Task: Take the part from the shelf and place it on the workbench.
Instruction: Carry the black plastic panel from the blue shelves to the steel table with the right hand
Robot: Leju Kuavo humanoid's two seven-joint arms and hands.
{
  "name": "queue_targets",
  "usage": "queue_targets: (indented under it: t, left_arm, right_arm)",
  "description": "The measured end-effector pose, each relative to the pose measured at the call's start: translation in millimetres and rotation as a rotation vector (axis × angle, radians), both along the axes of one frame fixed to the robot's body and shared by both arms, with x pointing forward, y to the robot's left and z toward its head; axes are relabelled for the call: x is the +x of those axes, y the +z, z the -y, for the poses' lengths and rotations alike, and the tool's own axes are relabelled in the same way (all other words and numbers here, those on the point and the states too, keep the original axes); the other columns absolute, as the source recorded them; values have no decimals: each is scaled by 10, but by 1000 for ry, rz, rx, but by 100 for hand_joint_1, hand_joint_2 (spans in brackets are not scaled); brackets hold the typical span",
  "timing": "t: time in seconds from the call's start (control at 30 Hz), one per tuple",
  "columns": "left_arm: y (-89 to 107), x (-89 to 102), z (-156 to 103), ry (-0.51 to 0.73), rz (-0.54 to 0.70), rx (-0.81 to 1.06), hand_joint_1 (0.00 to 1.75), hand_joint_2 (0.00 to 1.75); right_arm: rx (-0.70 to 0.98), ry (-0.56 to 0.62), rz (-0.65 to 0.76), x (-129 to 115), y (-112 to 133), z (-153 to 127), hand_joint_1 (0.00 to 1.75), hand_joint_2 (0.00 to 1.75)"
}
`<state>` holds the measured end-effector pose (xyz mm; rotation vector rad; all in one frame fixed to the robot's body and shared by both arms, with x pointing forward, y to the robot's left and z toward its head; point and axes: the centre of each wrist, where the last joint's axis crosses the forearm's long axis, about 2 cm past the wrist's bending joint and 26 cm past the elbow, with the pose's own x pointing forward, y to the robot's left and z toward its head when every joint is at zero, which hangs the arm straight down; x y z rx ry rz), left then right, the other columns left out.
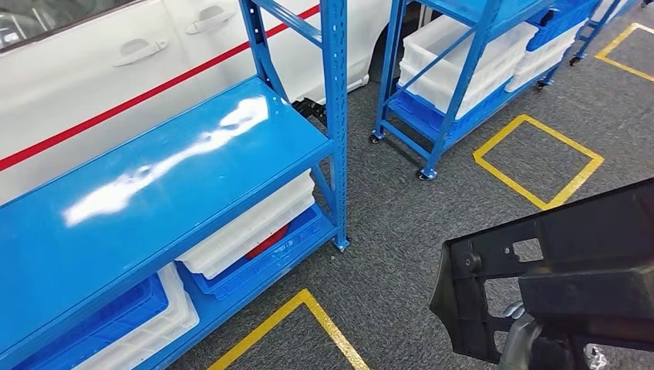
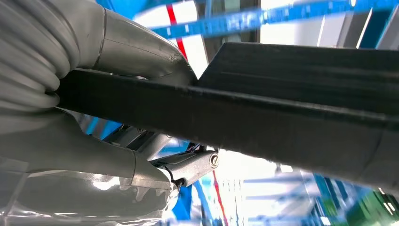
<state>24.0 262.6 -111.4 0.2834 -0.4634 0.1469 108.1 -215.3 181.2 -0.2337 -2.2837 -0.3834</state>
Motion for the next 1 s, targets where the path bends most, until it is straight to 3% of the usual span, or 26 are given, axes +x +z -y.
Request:
queue_targets:
  t: [0.63,1.0]
  left_arm:
    - [-8,-45,-71,-62,-5,0,0,0]
    - [-9,-54,-80,-96,-11,1,0,0]
  right_arm:
    - [5,-199,-30,-90,56,101,175,175]
    - [6,-253,-73,-151,24,97,175,175]
